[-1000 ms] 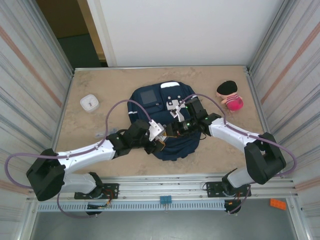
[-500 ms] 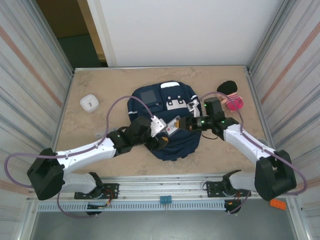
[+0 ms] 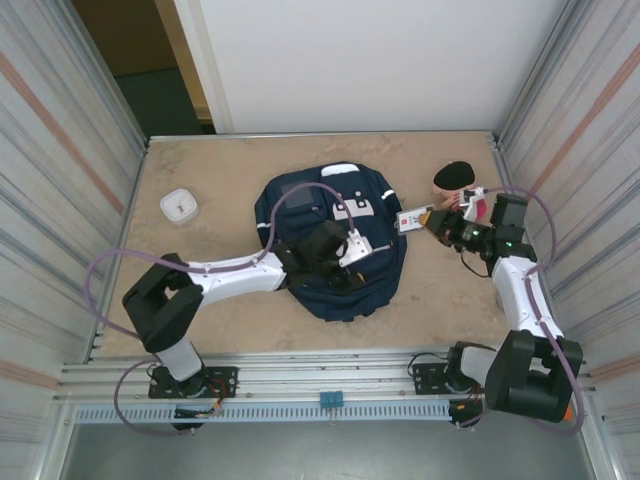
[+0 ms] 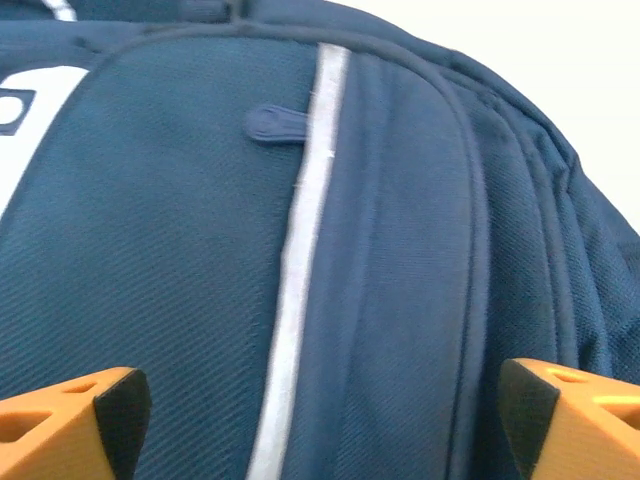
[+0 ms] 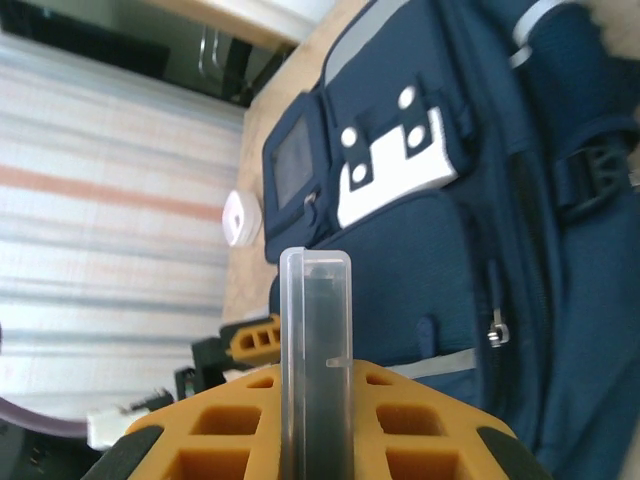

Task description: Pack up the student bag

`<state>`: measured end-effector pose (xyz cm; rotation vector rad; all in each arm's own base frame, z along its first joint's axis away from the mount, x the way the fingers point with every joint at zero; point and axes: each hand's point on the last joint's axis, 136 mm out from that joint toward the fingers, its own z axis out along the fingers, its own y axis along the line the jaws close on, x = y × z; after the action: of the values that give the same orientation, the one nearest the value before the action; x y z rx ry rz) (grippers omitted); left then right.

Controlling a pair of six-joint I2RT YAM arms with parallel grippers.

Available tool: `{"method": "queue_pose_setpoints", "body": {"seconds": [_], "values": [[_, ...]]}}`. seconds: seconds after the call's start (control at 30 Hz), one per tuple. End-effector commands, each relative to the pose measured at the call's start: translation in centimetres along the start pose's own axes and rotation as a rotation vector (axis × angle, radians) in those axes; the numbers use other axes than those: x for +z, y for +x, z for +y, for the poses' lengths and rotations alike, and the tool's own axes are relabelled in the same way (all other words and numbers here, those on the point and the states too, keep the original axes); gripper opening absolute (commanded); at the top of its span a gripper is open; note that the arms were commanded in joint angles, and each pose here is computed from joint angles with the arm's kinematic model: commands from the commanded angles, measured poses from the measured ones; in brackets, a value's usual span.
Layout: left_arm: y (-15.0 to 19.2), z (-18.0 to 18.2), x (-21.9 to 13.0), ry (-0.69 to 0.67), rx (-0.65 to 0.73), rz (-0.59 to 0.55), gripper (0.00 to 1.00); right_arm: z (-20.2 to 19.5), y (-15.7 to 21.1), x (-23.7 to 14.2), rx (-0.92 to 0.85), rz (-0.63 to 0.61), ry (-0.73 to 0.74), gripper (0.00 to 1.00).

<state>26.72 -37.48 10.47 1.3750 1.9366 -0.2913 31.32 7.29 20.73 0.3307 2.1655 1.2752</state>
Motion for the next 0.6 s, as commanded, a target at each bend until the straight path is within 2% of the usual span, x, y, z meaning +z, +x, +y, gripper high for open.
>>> {"method": "queue_pose_setpoints", "body": {"seconds": [0.0,0.07,0.13,0.2,0.47,0.57], "values": [[-0.6,0.5,0.7,-0.036,0.063,0.026,0.92,1.5,-0.2,-1.4,-0.042,-0.003,-0.048,0.11],[-0.2,1.9,1.2,-0.115,0.059,0.065,0.88,1.3,-0.1,-1.5,-0.038,-0.007,-0.045,0.11],[0.2,3.0,1.1,-0.174,0.056,0.105,0.81,1.0,0.1,-1.5,-0.035,-0.006,-0.039,0.11],[0.0,4.3,0.4,-0.245,0.036,0.109,0.78,0.8,0.3,-1.5,-0.032,-0.005,-0.034,0.11],[-0.9,7.7,-3.3,-0.428,0.016,0.054,0.71,0.6,0.6,-1.5,-0.020,0.004,-0.030,0.11],[-1.1,8.1,-3.9,-0.428,-0.006,0.039,0.69,0.5,0.9,-1.6,-0.020,0.005,-0.024,0.11]]}}
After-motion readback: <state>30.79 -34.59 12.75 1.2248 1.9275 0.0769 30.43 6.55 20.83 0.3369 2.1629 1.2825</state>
